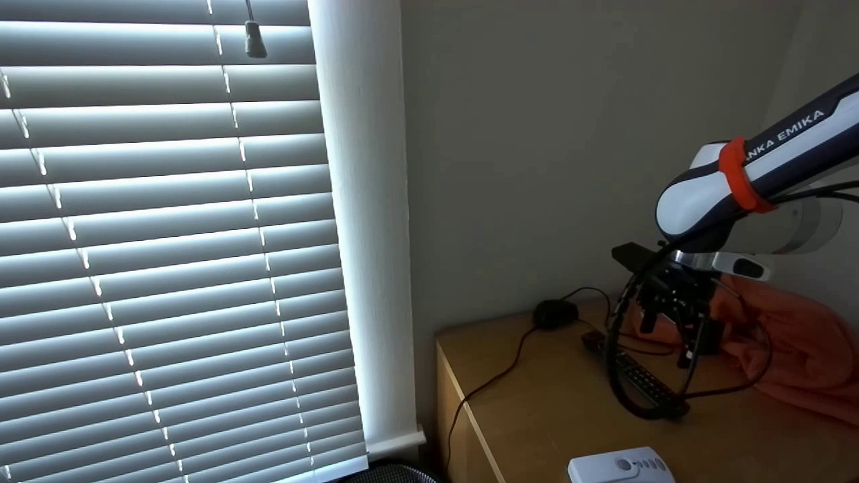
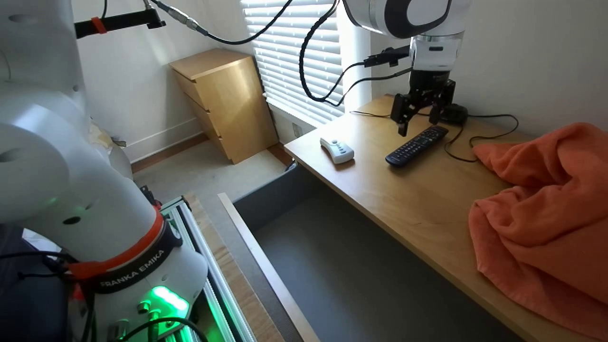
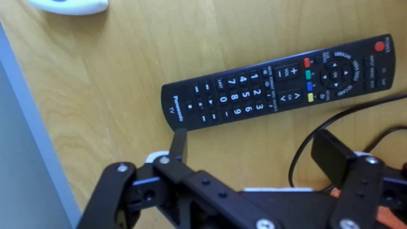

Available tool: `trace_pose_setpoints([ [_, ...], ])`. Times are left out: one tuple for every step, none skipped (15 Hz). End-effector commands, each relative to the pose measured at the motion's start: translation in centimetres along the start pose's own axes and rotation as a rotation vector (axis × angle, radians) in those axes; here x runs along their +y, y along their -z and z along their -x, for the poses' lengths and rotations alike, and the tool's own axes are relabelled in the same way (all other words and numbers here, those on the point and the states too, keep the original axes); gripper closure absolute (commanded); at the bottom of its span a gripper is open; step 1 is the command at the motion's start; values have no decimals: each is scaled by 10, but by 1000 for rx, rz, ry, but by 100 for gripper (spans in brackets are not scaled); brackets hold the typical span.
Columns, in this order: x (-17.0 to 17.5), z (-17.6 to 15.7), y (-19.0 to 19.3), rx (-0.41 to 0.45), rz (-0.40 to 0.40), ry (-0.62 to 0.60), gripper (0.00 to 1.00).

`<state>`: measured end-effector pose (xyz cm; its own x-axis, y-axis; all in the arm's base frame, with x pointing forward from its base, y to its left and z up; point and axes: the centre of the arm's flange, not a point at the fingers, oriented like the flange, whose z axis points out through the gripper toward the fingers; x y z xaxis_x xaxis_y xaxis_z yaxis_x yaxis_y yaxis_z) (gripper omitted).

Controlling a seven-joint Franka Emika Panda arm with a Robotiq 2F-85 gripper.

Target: Turn the remote controller

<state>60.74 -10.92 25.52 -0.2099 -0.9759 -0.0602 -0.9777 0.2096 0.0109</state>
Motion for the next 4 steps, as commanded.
trace_pose_setpoints([
  [16, 3, 0, -2, 14, 42, 0],
  [16, 4, -1, -2, 12, 41, 0],
  [17, 4, -2, -2, 14, 43, 0],
  [18, 5, -3, 2, 9, 39, 0],
])
